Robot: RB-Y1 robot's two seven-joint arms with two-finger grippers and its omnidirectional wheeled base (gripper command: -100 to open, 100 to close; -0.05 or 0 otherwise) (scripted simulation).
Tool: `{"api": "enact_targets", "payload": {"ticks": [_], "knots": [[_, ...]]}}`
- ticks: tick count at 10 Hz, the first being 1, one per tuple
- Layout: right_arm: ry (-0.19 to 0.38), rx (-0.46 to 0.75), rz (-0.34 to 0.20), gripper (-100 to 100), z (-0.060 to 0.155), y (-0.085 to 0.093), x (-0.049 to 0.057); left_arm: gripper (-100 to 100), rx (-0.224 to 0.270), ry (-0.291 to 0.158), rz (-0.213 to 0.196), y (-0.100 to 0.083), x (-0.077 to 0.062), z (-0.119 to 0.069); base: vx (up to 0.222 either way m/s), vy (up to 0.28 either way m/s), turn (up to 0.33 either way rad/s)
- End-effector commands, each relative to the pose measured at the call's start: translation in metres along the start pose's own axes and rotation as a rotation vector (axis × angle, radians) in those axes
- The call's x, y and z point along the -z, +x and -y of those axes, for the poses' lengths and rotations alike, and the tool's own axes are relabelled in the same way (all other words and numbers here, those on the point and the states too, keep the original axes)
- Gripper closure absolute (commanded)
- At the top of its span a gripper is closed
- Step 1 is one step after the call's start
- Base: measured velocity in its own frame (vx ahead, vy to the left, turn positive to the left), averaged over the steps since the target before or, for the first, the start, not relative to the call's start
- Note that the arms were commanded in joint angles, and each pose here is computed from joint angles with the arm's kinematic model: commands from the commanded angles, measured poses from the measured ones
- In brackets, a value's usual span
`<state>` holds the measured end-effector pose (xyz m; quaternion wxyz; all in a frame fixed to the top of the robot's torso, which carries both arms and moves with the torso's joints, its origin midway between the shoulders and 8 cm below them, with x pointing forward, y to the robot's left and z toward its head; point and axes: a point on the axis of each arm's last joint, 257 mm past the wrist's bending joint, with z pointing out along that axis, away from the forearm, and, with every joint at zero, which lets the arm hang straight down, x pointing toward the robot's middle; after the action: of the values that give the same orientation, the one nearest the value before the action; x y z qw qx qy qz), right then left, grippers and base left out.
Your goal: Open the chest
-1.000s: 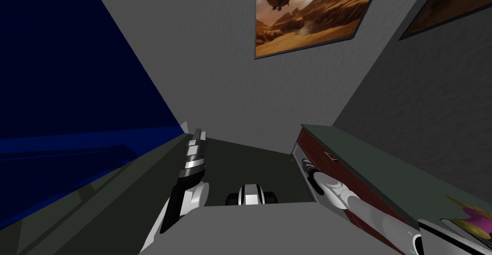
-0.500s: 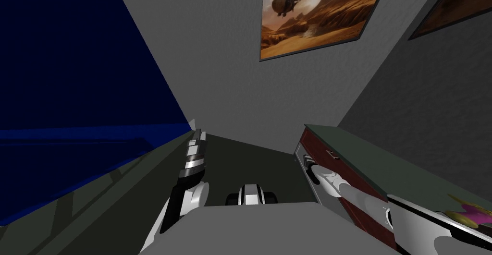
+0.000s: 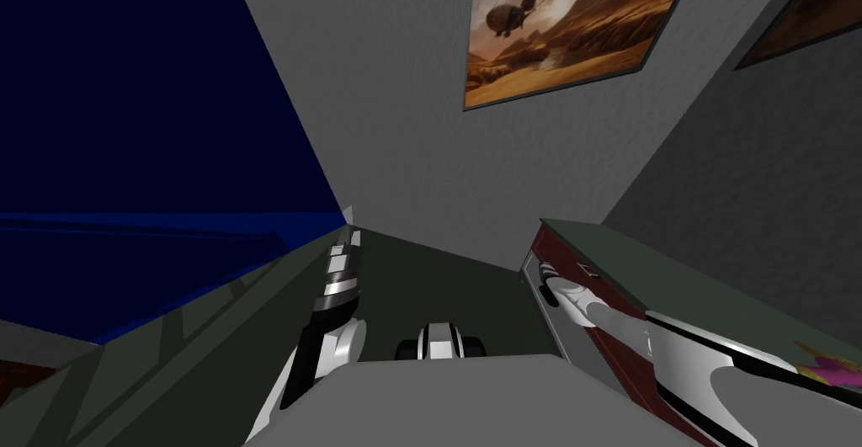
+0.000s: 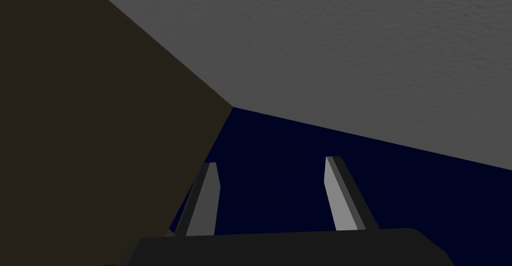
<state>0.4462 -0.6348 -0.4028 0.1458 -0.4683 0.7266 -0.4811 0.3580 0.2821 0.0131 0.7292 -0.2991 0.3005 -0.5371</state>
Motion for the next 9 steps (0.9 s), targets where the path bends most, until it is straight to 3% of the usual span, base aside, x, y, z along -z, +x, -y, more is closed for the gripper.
{"api": "enact_targets", "payload": {"ticks": [1, 4, 5, 7, 8, 9], "knots": [[0.032, 0.008, -0.085, 100, 0.03, 0.032, -0.007, 0, 0.0, 0.0, 0.0, 0.0, 0.0, 0.0, -0.027, 0.095, 0.272], [0.056, -0.045, -0.088, 100, 0.059, 0.024, -0.012, 0, 0.0, 0.0, 0.0, 0.0, 0.0, 0.0, 0.0, 0.001, 0.003], [0.053, -0.039, -0.121, 100, 0.056, 0.041, -0.012, 0, 0.0, 0.0, 0.0, 0.0, 0.0, 0.0, 0.003, -0.007, -0.02], [0.053, -0.038, -0.117, 100, 0.058, 0.039, -0.011, 0, 0.0, 0.0, 0.0, 0.0, 0.0, 0.0, 0.001, -0.002, -0.006], [0.039, -0.023, -0.112, -100, 0.056, 0.051, -0.012, 0, 0.0, 0.0, 0.0, 0.0, 0.0, 0.0, 0.01, -0.025, -0.084], [0.039, -0.023, -0.112, -100, 0.056, 0.051, -0.012, 0, 0.0, 0.0, 0.0, 0.0, 0.0, 0.0, 0.009, -0.027, -0.057]]}}
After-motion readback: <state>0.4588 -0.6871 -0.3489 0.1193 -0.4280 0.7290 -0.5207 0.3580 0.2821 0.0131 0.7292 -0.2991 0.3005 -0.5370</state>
